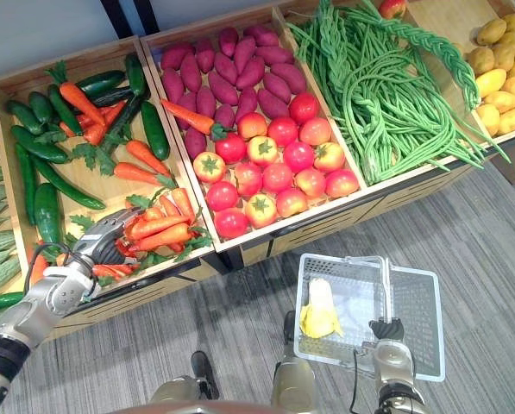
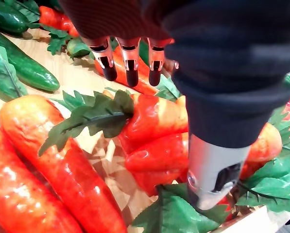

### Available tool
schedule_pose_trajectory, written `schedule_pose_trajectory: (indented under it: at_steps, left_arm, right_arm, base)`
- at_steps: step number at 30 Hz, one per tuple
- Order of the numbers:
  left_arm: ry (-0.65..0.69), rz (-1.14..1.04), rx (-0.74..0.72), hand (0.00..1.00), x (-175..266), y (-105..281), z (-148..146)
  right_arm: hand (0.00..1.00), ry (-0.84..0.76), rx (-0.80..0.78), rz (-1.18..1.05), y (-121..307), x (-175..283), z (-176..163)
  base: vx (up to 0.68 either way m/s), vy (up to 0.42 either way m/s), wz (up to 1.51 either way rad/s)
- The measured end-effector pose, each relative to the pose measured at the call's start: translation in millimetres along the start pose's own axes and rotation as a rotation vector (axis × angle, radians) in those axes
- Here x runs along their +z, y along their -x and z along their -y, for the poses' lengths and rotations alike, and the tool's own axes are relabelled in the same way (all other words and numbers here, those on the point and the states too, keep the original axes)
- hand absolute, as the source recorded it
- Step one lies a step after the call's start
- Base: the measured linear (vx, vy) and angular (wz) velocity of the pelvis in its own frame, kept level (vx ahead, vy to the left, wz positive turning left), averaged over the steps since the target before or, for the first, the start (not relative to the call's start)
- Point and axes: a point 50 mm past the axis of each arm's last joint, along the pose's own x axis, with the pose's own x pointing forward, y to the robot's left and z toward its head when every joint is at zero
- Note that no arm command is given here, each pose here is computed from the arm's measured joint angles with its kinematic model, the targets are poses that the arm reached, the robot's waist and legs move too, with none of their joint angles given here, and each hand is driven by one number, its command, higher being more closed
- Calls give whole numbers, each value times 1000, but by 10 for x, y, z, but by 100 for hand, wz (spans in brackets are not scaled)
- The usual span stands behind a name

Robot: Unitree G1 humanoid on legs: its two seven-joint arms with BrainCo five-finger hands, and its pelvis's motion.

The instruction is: Pick vegetable in the basket

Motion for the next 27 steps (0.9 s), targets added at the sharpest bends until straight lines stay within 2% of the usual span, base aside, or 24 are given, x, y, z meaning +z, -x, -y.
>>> schedule_pose_trajectory:
  at_steps: [9, 10, 18, 27]
  left_arm:
    - [24, -41, 47, 0, 6, -117, 4]
    - [27, -39, 54, 100, 15, -134, -2]
    - [18, -65, 186, 100, 67, -329, -125]
    - [-13, -101, 186, 100, 31, -356, -103]
  right_arm:
    - [100, -6, -15, 29, -44, 127, 45]
    - [100, -7, -16, 33, -48, 145, 45]
    - [100, -11, -25, 40, -60, 191, 33]
    - [100, -17, -32, 42, -73, 233, 13]
  base:
    - [-21, -7, -8]
    - [-5, -17, -6]
    - [-4, -7, -4]
    - [-7, -4, -7]
